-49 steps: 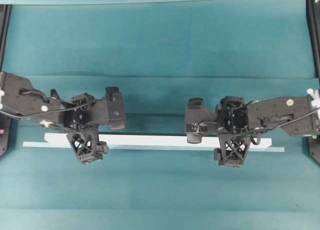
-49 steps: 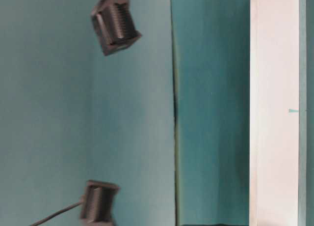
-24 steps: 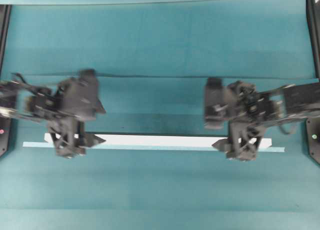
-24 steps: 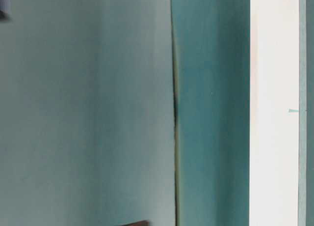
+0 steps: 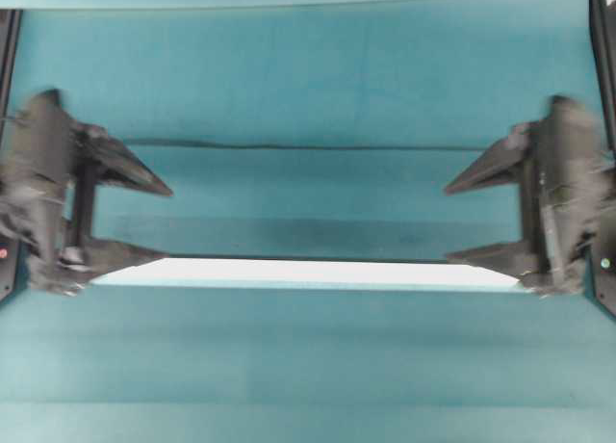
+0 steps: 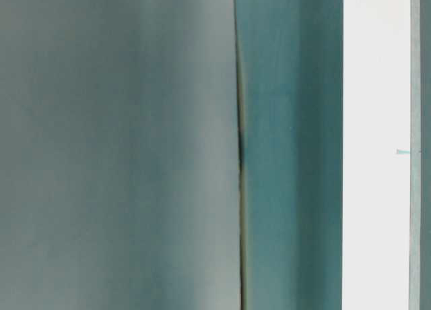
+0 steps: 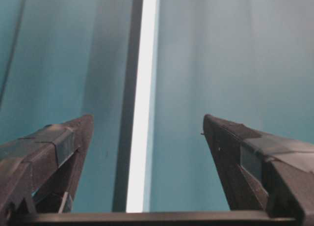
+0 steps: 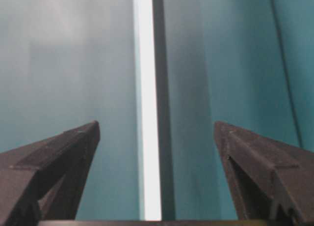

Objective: Lift a wooden board with both hands.

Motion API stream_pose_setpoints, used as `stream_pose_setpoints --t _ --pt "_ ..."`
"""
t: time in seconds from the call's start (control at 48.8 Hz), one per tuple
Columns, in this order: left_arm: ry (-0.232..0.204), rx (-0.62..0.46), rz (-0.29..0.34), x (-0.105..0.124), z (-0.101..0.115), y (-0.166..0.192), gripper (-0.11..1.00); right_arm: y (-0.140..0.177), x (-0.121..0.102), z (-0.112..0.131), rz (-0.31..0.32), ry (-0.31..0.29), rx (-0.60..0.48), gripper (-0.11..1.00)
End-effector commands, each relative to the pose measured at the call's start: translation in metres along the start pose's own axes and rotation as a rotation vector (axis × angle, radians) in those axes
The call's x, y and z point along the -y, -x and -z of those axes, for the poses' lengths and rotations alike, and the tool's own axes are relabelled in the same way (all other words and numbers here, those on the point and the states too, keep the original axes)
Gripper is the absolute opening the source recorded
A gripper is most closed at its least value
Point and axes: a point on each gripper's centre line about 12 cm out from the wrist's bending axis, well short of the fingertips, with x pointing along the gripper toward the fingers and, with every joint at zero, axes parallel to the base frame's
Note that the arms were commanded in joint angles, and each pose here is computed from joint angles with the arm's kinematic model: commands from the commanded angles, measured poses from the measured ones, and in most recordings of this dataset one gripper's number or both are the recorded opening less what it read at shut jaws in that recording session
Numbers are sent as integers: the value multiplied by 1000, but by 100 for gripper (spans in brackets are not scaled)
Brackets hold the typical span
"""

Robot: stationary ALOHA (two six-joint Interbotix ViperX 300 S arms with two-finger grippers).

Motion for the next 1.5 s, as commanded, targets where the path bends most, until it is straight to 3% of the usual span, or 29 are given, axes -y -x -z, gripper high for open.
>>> stream_pose_setpoints --t 0.0,1.065,1.475 --pt "3 79 10 2 -12 13 98 15 0 -9 -8 -3 92 94" --pt "14 439 51 5 -52 78 98 104 2 -32 -14 -14 402 94" --pt "14 451 52 5 -53 83 98 105 3 -31 -14 -15 405 94"
